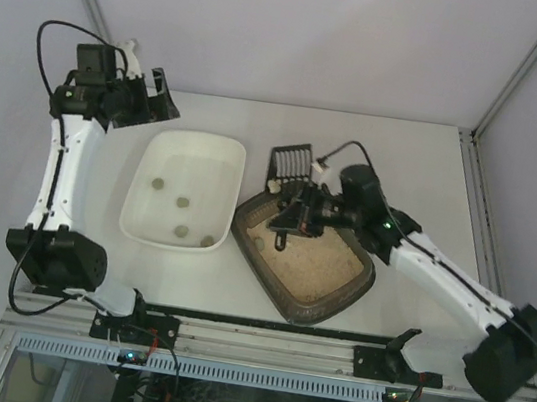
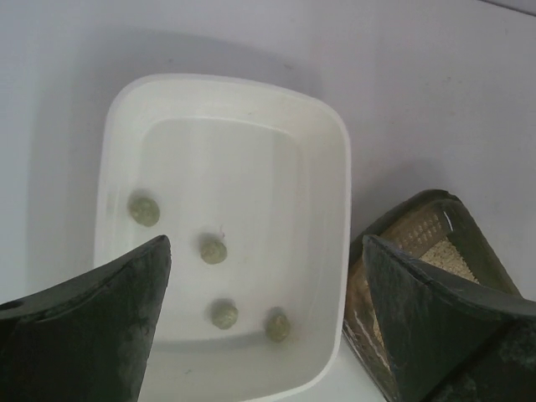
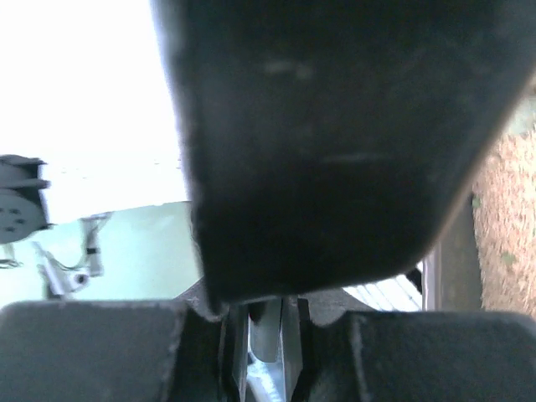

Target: Clean the litter box

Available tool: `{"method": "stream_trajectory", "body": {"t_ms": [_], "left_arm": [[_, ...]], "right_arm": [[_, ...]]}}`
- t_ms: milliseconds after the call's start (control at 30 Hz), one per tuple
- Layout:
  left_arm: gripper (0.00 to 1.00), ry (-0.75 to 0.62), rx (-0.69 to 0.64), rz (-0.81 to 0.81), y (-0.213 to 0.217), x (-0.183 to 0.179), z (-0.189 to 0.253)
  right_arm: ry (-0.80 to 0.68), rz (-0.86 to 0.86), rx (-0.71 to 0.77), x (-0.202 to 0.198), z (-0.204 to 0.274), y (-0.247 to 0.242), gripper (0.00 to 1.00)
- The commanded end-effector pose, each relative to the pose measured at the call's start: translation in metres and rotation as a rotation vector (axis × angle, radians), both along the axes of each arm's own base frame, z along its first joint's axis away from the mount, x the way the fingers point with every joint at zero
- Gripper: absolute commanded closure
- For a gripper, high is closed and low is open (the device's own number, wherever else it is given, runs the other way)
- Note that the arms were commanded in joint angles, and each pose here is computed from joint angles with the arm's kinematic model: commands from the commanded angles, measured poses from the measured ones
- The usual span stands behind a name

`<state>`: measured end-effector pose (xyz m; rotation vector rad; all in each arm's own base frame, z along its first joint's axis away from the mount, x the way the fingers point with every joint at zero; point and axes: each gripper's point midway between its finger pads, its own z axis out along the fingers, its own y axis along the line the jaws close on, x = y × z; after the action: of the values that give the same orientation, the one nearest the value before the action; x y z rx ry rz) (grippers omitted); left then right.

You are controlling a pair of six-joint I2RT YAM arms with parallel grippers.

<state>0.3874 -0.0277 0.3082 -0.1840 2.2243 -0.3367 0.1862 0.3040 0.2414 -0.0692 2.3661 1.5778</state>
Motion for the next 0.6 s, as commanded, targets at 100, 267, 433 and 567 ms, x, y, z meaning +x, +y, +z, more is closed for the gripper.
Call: {"method": "stream_trajectory", "body": {"t_ms": [100, 267, 433, 567], "left_arm": [[0.0, 0.139, -0.101, 0.117, 0.06, -0.018, -0.016], [0.0, 0.093, 0.02, 0.224, 0.09, -0.041, -0.013], [0.0, 0.028, 0.139, 0.296, 0.107, -0.062, -0.006], [0.0, 0.002, 0.165, 0.316, 0.11, -0.07, -0.004]], "right_arm": [[-0.183, 0.161, -0.44, 0.022, -0.033, 0.065, 1.0], [-0.291, 0.218, -0.763, 0.036, -0.067, 0.09, 1.0], [-0.522, 0.229, -1.071, 0.051, -0.085, 0.107, 1.0], [-0.643, 0.239, -1.169, 0.055, -0.093, 0.12, 1.0]]}}
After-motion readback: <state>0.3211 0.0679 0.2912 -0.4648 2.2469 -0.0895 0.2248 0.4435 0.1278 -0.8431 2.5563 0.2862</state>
